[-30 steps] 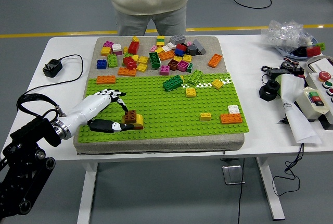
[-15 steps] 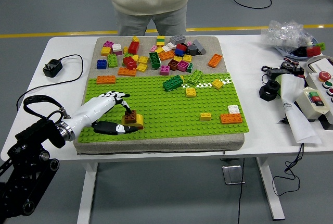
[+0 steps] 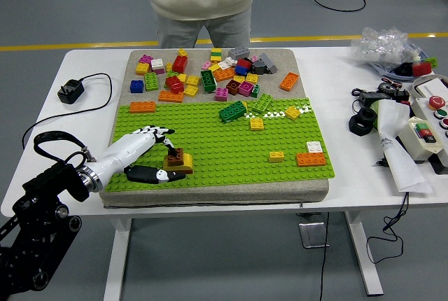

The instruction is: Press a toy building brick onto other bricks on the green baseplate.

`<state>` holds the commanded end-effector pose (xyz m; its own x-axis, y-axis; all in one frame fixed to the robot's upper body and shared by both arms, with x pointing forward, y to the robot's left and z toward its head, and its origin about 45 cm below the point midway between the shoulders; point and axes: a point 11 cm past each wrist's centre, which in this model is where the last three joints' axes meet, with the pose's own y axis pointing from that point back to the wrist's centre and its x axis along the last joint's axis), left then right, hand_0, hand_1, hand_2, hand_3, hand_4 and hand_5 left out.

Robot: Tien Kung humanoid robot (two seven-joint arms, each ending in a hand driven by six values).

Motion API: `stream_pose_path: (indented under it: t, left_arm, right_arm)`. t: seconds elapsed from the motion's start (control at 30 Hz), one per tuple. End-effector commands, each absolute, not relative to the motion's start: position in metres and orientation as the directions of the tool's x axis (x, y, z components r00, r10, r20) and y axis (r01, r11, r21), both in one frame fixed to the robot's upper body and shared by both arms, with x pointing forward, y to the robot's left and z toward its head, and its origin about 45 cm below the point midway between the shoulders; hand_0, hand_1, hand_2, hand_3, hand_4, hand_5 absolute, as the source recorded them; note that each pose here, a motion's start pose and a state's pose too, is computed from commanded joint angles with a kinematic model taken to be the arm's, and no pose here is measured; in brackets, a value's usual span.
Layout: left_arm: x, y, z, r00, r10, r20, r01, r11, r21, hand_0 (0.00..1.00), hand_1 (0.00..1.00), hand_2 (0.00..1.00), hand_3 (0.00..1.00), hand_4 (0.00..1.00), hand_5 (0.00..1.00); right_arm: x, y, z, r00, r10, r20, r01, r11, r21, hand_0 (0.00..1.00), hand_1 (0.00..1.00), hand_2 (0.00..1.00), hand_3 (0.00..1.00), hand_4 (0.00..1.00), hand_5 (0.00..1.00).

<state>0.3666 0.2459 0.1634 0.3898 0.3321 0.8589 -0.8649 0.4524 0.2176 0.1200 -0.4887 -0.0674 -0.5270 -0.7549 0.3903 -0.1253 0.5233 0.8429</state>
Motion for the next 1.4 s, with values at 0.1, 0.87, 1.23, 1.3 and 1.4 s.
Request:
stream_pose_path:
  t: [0.1, 0.87, 1.23, 1.3, 1.4]
  left_arm:
    - [0.367, 0.245, 0.163, 0.390, 0.334, 0.858, -0.865, 0.452, 0.218, 0.998, 0.998, 0.964, 0.584, 0.985, 0.719]
    - [0.369, 0.241, 0.157, 0.404, 0.331, 0.853, -0.861, 0.453, 0.232, 0.998, 0.997, 0.959, 0.578, 0.983, 0.709]
    - [0.370, 0.242, 0.151, 0.415, 0.331, 0.847, -0.861, 0.445, 0.247, 0.998, 0.995, 0.955, 0.576, 0.980, 0.700]
    - [0.370, 0.243, 0.149, 0.420, 0.331, 0.845, -0.860, 0.443, 0.254, 0.998, 0.995, 0.955, 0.576, 0.980, 0.700]
    - [0.370, 0.245, 0.146, 0.427, 0.332, 0.841, -0.860, 0.438, 0.263, 0.998, 0.993, 0.949, 0.573, 0.979, 0.692]
  right_arm:
    - [0.120, -0.489, -0.067, -0.528, -0.755, 0.389, -0.126, 0.522, 0.843, 0.801, 0.727, 0.751, 0.739, 0.998, 0.666]
    - [0.121, -0.489, -0.067, -0.535, -0.752, 0.385, -0.128, 0.522, 0.843, 0.801, 0.728, 0.751, 0.739, 0.998, 0.665]
    - [0.122, -0.488, -0.067, -0.538, -0.750, 0.383, -0.128, 0.523, 0.843, 0.801, 0.728, 0.750, 0.738, 0.998, 0.666]
    - [0.122, -0.489, -0.067, -0.539, -0.750, 0.384, -0.128, 0.523, 0.843, 0.801, 0.728, 0.750, 0.738, 0.998, 0.666]
    - [0.122, -0.488, -0.067, -0.538, -0.751, 0.384, -0.128, 0.523, 0.843, 0.801, 0.728, 0.751, 0.738, 0.998, 0.666]
